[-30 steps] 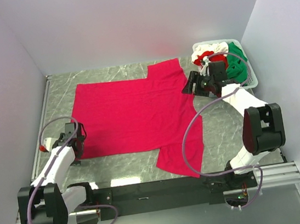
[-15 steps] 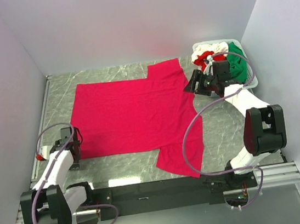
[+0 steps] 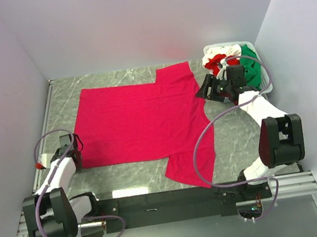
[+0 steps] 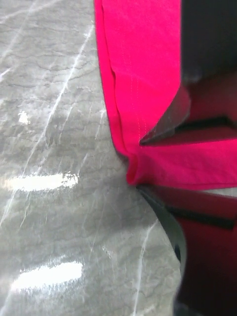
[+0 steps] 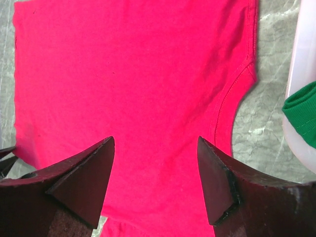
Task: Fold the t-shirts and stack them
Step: Flatten the tshirt out
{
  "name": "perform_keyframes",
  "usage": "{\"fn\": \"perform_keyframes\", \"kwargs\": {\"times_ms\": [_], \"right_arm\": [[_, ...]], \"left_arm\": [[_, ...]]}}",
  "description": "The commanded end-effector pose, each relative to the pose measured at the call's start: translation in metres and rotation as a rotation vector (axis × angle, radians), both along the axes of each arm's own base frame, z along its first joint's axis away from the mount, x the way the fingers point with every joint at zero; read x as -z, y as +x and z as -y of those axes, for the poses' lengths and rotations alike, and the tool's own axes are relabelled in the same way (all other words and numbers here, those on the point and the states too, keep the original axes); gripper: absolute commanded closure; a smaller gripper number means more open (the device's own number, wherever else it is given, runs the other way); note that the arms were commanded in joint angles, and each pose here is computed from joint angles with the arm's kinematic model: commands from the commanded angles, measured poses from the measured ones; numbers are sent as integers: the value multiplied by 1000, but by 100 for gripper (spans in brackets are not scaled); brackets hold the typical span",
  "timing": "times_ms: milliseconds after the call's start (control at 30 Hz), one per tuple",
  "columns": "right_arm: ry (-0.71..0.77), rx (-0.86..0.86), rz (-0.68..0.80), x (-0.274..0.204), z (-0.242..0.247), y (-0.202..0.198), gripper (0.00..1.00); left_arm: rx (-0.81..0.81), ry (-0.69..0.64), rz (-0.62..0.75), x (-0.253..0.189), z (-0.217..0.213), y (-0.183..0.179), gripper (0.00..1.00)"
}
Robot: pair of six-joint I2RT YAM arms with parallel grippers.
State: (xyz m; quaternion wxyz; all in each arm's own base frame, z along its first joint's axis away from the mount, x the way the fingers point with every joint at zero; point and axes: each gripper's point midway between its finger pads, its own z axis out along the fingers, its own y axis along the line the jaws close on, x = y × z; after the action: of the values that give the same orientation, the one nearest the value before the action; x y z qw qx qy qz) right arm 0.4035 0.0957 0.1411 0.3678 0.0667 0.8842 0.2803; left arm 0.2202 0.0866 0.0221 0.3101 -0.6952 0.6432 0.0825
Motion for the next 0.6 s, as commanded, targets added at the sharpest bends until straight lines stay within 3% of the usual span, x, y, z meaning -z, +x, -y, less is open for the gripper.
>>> {"fn": "perform_keyframes", "kwargs": {"times_ms": [0,200,367,567], "right_arm": [[-7,9,66,-18,4,3,26],[-5,8,70,-18,4,3,26],[-13,16,70,-19,6,1,26],[-26,-24,97,-36,-16,-10,27]], "left_arm": [[25,-19,-7,7,3,1,63],[33,-10,3,4,3,0,89],[59,3,35,-6,3,3,99],[127,41,80,-25,3,9,99]]}}
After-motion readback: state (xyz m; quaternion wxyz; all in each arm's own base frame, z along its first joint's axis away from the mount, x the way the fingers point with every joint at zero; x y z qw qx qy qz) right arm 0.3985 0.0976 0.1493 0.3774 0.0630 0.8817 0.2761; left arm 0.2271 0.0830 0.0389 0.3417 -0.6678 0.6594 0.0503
